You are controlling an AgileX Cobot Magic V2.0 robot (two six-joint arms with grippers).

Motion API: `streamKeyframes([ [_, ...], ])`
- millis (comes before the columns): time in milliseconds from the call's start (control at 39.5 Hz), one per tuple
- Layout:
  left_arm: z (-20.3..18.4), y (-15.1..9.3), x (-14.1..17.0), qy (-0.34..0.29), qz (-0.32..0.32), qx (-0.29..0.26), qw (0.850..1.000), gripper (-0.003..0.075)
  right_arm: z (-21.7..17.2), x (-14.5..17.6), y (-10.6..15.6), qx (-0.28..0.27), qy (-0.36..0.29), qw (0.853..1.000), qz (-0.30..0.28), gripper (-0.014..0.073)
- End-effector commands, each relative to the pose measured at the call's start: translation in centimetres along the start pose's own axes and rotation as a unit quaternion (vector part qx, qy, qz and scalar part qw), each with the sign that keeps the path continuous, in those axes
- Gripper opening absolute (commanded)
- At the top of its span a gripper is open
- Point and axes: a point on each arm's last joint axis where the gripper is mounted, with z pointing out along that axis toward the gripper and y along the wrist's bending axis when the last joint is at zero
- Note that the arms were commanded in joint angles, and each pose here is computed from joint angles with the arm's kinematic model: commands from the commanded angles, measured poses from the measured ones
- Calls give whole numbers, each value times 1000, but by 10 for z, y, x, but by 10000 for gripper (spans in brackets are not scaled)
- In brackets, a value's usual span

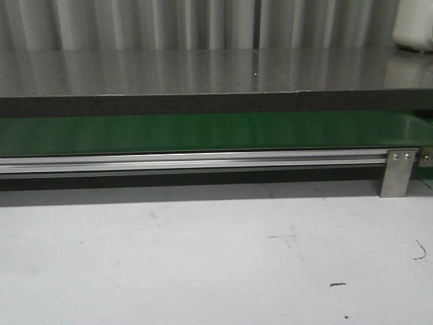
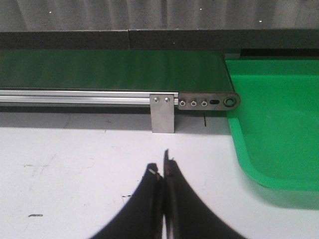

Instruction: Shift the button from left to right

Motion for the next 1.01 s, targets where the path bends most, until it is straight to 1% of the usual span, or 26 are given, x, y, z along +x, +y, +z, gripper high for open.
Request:
streamKeyframes([
  [0, 0, 0, 2, -33, -5, 2, 999, -21, -3, -12, -1, 5, -56, 998, 0, -67],
  [759, 0, 0, 2, -33, -5, 2, 999, -21, -2, -12, -1, 5, -56, 998, 0, -67],
  [987, 0, 0, 1, -37, -5, 2, 999, -21, -3, -14, -1, 6, -69, 998, 0, -67],
])
